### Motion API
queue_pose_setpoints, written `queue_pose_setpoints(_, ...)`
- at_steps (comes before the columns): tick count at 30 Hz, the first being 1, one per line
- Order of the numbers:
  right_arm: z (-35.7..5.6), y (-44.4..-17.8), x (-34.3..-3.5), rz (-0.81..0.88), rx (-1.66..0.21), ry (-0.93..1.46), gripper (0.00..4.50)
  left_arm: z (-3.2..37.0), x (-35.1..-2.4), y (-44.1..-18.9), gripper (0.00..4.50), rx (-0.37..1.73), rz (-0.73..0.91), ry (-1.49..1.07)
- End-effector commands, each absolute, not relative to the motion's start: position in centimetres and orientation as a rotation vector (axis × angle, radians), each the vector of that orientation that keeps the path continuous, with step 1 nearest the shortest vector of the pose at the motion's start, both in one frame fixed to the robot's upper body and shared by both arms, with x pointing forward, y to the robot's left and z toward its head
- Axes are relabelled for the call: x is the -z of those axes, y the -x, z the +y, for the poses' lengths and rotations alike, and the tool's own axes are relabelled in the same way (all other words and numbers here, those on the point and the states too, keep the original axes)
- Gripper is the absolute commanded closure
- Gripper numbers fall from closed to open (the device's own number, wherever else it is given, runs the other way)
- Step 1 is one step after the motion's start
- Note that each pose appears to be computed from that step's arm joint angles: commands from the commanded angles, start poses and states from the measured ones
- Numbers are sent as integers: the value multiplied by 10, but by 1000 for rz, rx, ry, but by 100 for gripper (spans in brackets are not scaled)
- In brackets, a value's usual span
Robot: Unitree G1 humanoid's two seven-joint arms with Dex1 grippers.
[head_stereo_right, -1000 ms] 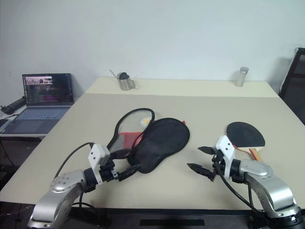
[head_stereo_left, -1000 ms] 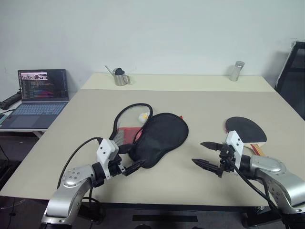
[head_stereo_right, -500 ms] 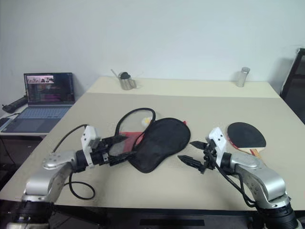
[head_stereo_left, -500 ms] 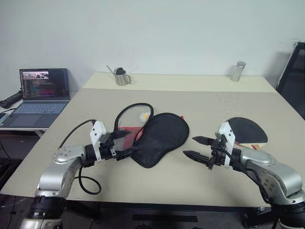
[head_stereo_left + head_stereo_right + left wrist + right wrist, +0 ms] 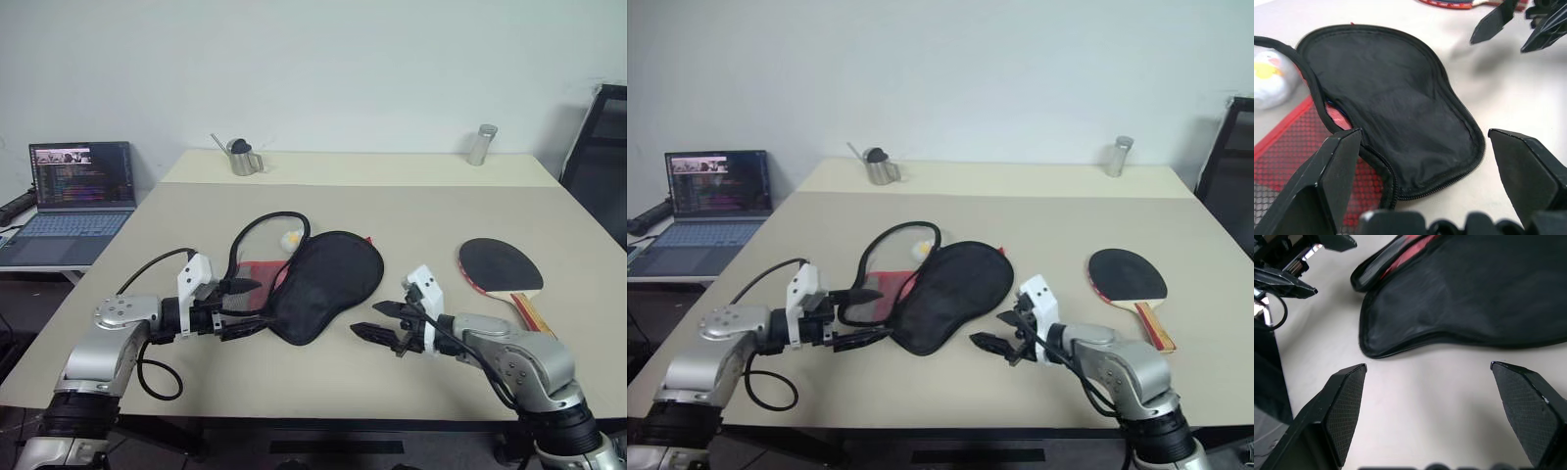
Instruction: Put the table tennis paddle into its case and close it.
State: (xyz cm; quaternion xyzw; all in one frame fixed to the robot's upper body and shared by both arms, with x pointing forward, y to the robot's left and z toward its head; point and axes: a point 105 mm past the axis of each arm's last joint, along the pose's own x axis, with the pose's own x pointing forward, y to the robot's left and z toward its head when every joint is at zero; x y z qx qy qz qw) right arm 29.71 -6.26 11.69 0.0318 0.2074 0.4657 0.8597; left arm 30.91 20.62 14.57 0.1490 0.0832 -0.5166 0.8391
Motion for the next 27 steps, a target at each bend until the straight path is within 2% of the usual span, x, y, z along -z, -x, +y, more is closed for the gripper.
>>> queue_pose_setpoints(1,-51,-301,-118,438,-993,-55,4,210,-158,-310,0,1100,155,-360)
queue_pose_setpoints(14,-14,-320,-98,538,-974,-87,4,213,-161,-313,0,1094,152,-374)
queue_pose_setpoints(27,24,-324,-111,516,-1041,-121,4,215,-162,-313,0,1083,143,-374)
